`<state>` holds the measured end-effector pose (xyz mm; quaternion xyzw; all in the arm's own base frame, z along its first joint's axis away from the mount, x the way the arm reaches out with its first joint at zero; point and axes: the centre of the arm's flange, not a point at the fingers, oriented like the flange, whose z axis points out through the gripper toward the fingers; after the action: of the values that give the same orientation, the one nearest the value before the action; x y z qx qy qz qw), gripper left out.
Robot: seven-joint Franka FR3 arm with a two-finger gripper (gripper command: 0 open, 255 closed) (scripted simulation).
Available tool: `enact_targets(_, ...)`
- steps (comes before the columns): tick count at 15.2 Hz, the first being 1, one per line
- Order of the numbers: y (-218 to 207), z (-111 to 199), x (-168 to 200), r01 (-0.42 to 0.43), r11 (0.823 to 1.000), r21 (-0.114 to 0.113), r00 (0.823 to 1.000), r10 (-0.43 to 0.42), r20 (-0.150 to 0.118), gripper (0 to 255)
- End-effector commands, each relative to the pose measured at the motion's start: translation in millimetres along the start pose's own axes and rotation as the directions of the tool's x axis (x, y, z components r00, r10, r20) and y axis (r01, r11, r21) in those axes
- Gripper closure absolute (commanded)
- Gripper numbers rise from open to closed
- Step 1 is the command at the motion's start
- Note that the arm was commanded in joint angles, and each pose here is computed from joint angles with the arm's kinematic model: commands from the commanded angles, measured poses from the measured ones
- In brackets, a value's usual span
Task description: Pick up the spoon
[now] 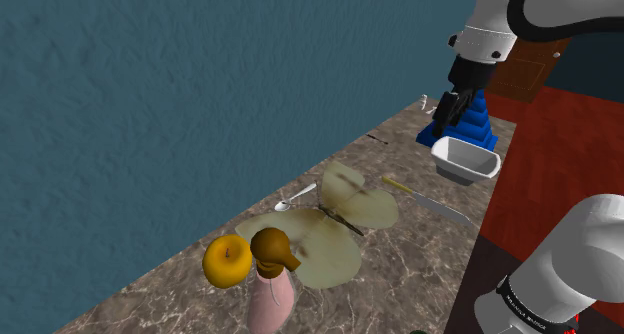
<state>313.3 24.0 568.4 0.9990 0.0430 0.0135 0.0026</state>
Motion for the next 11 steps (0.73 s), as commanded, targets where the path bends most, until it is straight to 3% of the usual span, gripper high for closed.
enact_targets(1,0,0,0,0.000,1.000,0.000,1.000,0.000,0.000,0)
enact_targets(11,-60,86,76,0.019,1.000,-0.006,0.999,-0.019,-0.034,0)
